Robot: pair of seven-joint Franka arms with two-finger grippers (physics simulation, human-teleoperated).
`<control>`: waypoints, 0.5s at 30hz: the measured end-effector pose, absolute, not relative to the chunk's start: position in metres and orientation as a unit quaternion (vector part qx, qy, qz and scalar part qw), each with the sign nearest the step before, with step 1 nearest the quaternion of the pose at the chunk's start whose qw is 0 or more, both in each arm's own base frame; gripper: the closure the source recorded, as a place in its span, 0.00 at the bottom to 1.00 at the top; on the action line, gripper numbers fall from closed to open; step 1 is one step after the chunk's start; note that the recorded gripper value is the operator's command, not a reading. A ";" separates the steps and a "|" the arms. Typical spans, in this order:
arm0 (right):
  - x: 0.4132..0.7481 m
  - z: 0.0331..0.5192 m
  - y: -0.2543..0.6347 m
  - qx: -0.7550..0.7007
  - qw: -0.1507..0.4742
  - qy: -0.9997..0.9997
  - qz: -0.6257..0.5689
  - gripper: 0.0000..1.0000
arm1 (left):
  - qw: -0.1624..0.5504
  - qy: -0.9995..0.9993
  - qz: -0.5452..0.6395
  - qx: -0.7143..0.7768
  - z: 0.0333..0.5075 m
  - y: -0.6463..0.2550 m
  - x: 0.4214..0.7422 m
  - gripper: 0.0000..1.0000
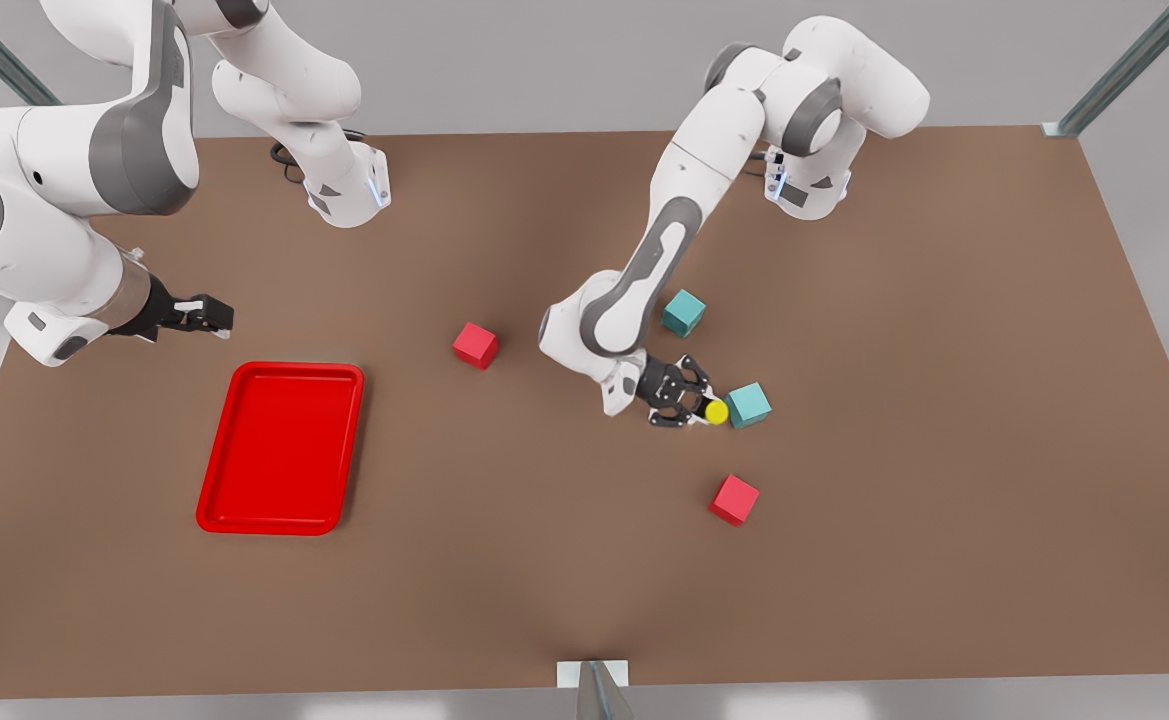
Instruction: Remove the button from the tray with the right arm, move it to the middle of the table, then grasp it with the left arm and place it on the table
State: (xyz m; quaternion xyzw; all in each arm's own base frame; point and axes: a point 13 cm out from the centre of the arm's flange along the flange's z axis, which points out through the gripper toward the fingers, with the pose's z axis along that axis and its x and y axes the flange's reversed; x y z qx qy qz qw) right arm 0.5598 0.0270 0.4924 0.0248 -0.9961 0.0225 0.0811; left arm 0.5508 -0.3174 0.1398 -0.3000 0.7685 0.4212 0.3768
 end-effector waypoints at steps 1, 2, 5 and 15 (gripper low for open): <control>0.560 0.492 0.027 0.025 0.081 -0.996 0.023 0.00 | 0.399 0.751 0.420 -0.317 0.139 -0.318 0.550 0.51; 0.560 0.493 0.027 0.025 0.081 -0.996 0.023 0.00 | 0.421 0.735 0.414 -0.334 0.137 -0.320 0.551 0.51; 0.560 0.492 0.027 0.025 0.081 -0.996 0.023 0.00 | 0.469 0.699 0.388 -0.375 0.126 -0.324 0.552 0.51; 0.560 0.493 0.027 0.026 0.081 -0.996 0.022 0.00 | 0.552 0.630 0.315 -0.446 0.065 -0.317 0.544 0.51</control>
